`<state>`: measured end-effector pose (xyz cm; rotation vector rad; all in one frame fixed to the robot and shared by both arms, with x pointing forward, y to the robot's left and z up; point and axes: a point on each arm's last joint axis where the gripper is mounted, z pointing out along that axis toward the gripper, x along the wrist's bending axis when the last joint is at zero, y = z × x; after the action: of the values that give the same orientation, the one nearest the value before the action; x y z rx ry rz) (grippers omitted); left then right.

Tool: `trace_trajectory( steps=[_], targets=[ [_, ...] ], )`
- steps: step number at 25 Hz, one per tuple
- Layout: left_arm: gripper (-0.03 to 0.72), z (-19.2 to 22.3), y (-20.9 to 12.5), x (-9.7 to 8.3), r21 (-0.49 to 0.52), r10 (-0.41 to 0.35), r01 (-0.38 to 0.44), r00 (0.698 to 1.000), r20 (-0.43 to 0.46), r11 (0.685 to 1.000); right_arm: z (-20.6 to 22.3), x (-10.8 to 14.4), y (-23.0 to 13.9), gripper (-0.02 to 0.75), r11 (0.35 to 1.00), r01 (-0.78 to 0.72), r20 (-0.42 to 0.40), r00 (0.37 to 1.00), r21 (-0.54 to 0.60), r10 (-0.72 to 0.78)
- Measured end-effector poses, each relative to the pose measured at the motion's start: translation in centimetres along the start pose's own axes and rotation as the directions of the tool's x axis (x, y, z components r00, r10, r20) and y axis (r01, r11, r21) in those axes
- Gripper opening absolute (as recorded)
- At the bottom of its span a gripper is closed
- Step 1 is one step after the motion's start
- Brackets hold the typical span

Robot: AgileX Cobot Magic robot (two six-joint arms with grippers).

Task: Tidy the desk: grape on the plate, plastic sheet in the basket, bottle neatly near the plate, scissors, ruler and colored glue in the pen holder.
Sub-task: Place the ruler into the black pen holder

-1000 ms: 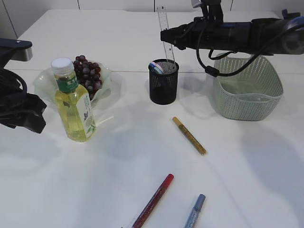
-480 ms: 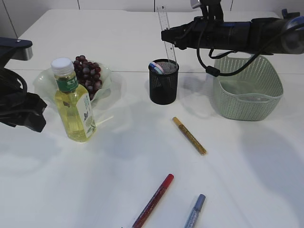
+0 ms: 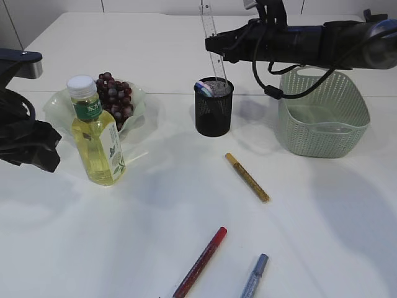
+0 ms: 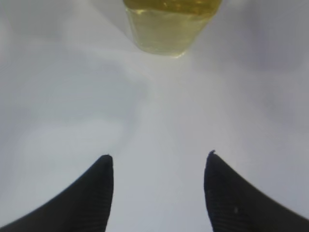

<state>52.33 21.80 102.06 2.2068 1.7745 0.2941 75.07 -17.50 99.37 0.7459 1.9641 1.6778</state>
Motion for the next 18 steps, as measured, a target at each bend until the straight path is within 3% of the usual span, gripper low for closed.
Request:
trace_trajectory(
  steps=[18],
  targets=[
    [0.435,0.0,0.0,0.0,0.0,0.0,0.0,1.0,0.0,1.0,0.41,-0.19,-0.77,0.279,1.0,0.004,0.016,1.0,0.017,-0.004]
  ],
)
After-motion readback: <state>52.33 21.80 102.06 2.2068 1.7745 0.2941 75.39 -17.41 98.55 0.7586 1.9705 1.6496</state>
